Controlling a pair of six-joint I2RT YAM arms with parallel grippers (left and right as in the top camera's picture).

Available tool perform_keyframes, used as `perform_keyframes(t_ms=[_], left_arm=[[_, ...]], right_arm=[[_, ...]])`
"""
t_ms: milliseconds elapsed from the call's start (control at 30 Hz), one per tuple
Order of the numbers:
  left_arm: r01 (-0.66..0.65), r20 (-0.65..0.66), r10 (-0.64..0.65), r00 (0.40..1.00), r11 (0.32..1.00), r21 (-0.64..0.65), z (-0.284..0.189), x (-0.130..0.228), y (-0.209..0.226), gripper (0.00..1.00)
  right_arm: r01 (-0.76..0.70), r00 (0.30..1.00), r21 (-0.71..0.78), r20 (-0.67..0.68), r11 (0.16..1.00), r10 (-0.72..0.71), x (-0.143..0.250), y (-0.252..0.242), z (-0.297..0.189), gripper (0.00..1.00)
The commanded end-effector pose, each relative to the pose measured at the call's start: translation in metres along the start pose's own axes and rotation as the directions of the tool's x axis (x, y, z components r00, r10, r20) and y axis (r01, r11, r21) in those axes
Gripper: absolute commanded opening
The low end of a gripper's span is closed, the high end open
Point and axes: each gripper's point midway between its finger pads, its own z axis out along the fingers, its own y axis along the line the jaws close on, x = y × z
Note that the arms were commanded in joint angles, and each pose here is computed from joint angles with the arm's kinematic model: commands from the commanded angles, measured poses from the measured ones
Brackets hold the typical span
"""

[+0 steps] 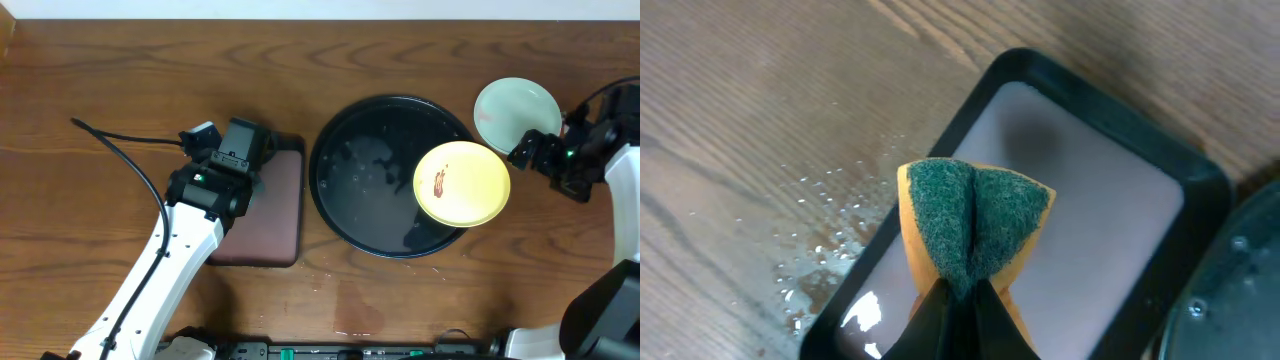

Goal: Clean dirty plates on tray and stack at the side
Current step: 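Grip the yellow plate rim with the right gripper, drag it inward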

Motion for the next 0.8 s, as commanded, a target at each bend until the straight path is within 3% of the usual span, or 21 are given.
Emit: perform_keyframes(t_ms=[0,33,133,167,200,300,400,533,667,767], left_arm=[[0.008,-0.007,-0.008,1.0,1.0,0.006,0.001,0.001,0.0,0.08],[0.008,-0.007,-0.008,1.0,1.0,0.006,0.001,0.001,0.0,0.08],[0.007,-0.008,-0.007,1.0,1.0,0.004,0.001,0.001,0.0,0.08],[0.008,-0.008,-0.007,1.0,1.0,0.004,0.001,0.001,0.0,0.08],[0.008,-0.007,-0.008,1.0,1.0,0.005,0.001,0.001,0.0,0.08],[0.008,-0.007,-0.008,1.0,1.0,0.006,0.001,0.001,0.0,0.08],[0.008,-0.007,-0.008,1.0,1.0,0.006,0.001,0.001,0.0,0.08],[0.009,-0.006,-0.009,1.0,1.0,0.006,0.001,0.001,0.0,0.08],[0.009,-0.006,-0.009,1.0,1.0,0.006,0.001,0.001,0.0,0.08],[0.009,-0.006,-0.009,1.0,1.0,0.006,0.001,0.0,0.0,0.08]], right_arm=[[0.029,0.999,0.104,-0.029,0.994,-0.026,0.013,-0.013,0.024,0.99],[0.036,0.999,0.105,-0.021,0.994,-0.034,0.014,-0.013,0.03,0.98],[0.031,0.999,0.096,0.006,0.995,-0.032,0.013,-0.014,0.042,0.82],[0.022,1.0,0.095,0.012,0.995,-0.023,0.013,-0.015,0.045,0.69],[0.017,1.0,0.095,0.017,0.995,-0.018,0.013,-0.015,0.047,0.63],[0.001,1.0,0.1,0.011,0.995,-0.002,0.019,-0.019,0.055,0.71],[-0.003,1.0,0.102,-0.003,0.995,0.003,0.027,-0.022,0.063,0.7],[-0.004,1.0,0.093,-0.017,0.996,0.005,0.034,-0.023,0.07,0.5],[-0.005,1.0,0.091,-0.025,0.996,0.007,0.037,-0.023,0.073,0.47],[-0.011,0.999,0.093,-0.032,0.996,0.014,0.04,-0.025,0.075,0.34]])
